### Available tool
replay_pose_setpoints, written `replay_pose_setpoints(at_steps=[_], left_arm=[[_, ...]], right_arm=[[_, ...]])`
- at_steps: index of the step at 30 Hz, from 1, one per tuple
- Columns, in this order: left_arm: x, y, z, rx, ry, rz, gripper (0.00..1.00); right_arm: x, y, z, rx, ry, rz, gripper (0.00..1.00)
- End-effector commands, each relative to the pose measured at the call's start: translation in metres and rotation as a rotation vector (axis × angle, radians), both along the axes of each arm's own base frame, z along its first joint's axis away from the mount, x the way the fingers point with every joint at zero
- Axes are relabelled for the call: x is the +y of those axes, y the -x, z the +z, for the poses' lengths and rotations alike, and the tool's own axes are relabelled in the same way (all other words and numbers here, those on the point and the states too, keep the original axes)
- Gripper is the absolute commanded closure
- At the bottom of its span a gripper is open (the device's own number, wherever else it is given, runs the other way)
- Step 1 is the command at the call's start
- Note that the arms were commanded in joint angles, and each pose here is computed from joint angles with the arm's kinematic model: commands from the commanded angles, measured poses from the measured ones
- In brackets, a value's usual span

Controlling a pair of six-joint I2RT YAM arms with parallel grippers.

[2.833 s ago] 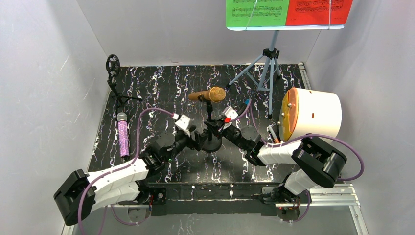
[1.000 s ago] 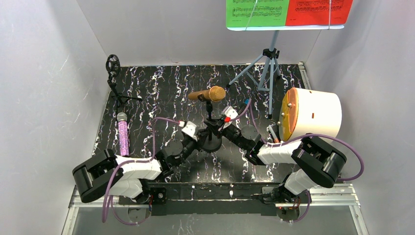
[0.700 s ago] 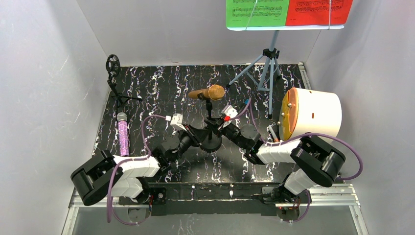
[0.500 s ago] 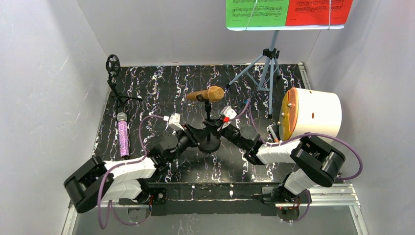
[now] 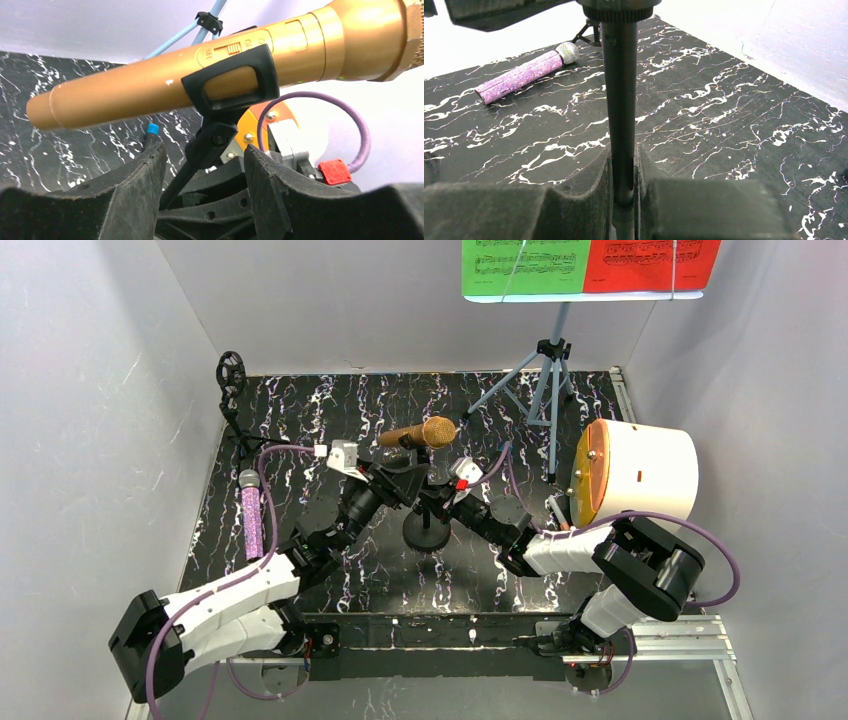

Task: Pack up the instrument practice props
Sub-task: Adjust the microphone stand with the microphone at the center of the board.

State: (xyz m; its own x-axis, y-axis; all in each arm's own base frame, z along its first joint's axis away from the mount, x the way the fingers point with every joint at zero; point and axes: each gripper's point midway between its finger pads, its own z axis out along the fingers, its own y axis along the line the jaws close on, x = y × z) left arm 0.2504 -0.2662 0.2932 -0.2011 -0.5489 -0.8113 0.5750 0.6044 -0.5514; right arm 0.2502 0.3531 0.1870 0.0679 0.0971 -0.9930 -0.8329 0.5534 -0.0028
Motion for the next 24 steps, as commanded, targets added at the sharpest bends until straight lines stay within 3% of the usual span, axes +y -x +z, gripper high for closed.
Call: replay_pose_setpoints(at_steps=[1,9,12,19,21,24], left_arm=[[0.003,-0.014,0.016,-0.103,-0.114,0.067,0.43],[-0.005,-0.026,0.017,-0.166,-0.232,0.088,0.43],[-0.01,-0.027,0.021,-0.193,-0.255,0.075,0.47],[-0.016,-0.025,0.023,-0.271,-0.334,0.041,0.98],[-0.016,-0.022,0.023,-0.295,-0.353,0.03,1.0],[-0.019,-0.018,0.02,-0.327,-0.386,0.001,1.0]], right_arm=[[0.006,-0.002,-0.002,0.016,0.002,0.008,0.99],[0.01,0.001,-0.003,0.015,0.013,0.038,0.99],[0.011,0.002,-0.003,0.013,0.016,0.049,0.99],[0.01,-0.001,-0.003,0.011,0.02,0.028,0.99],[0.008,-0.001,0.003,0.008,0.0,0.027,0.99],[0.008,0.002,0.015,0.005,-0.029,0.035,0.91]])
